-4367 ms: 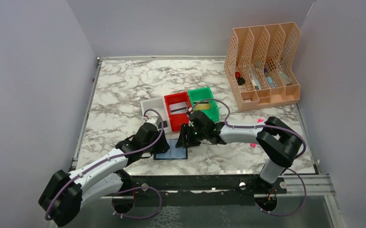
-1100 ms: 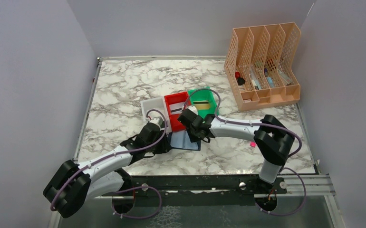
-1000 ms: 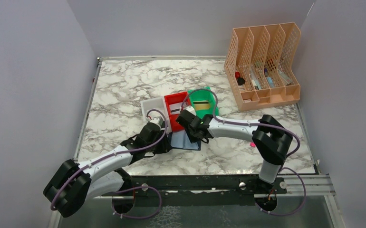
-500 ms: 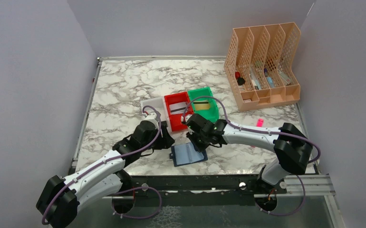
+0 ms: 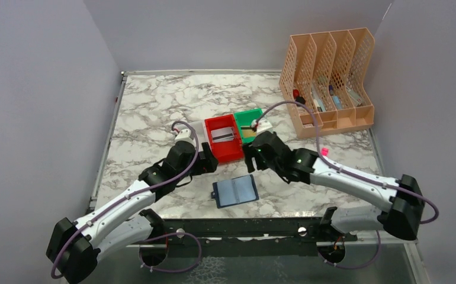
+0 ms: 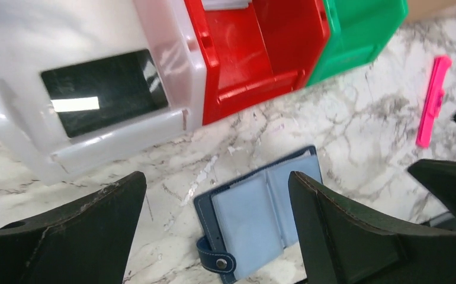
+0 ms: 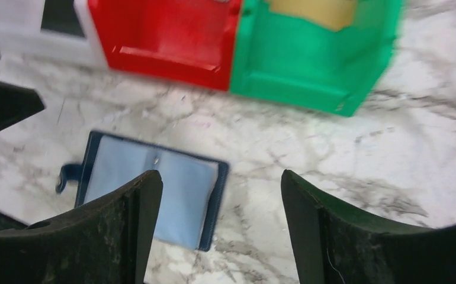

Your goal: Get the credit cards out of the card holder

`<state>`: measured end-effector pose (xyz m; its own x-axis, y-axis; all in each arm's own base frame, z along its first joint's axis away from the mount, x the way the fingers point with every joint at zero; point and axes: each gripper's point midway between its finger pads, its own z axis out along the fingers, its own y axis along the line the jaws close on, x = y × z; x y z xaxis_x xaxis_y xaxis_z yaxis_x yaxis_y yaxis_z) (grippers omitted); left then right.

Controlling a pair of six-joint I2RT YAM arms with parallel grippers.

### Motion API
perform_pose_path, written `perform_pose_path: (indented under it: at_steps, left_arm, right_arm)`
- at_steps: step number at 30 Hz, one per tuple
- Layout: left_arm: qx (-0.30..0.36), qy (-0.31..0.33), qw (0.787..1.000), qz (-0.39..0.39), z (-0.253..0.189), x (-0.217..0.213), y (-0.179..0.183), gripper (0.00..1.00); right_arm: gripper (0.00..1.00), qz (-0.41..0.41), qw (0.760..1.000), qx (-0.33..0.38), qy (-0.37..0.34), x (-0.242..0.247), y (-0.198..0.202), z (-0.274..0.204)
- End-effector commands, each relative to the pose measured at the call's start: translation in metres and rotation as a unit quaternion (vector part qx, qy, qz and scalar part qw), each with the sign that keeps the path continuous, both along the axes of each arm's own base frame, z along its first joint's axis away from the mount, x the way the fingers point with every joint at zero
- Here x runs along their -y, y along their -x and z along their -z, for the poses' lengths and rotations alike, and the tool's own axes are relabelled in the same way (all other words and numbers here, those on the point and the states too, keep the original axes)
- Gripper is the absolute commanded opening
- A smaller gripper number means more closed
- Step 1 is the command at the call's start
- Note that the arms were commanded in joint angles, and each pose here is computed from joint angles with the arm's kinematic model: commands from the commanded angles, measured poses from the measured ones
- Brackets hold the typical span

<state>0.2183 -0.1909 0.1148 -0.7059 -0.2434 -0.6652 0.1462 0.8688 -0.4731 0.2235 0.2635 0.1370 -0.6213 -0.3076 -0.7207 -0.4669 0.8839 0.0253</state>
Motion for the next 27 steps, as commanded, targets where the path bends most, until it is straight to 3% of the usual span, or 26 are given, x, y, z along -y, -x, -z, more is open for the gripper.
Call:
perform_pose_path:
  at_steps: [1, 5, 8, 18, 27]
  left_arm:
    - [0.025, -0.038, 0.994, -0.104, -0.020, -0.031, -0.021, 0.97]
    - [0.053, -0.053, 0.986, -0.146, -0.036, -0.049, -0.028, 0.99]
    - [0.076, -0.060, 0.983, -0.157, -0.049, -0.057, -0.030, 0.99]
    - [0.135, -0.101, 0.969, -0.181, -0.087, -0.083, -0.034, 0.99]
    - [0.167, -0.167, 0.947, -0.216, -0.115, -0.108, -0.042, 0.99]
  right_arm:
    - [0.81, 0.137, 0.984, 0.103, -0.041, 0.049, -0.039, -0.036]
    - [0.82, 0.156, 0.977, 0.094, -0.114, 0.075, -0.059, -0.043]
    - [0.84, 0.151, 0.974, 0.107, -0.130, 0.083, -0.062, -0.046]
    - [0.91, 0.090, 0.957, 0.160, -0.225, 0.080, -0.034, -0.056]
    - [0.98, 0.127, 0.957, 0.187, -0.183, 0.107, -0.034, -0.049]
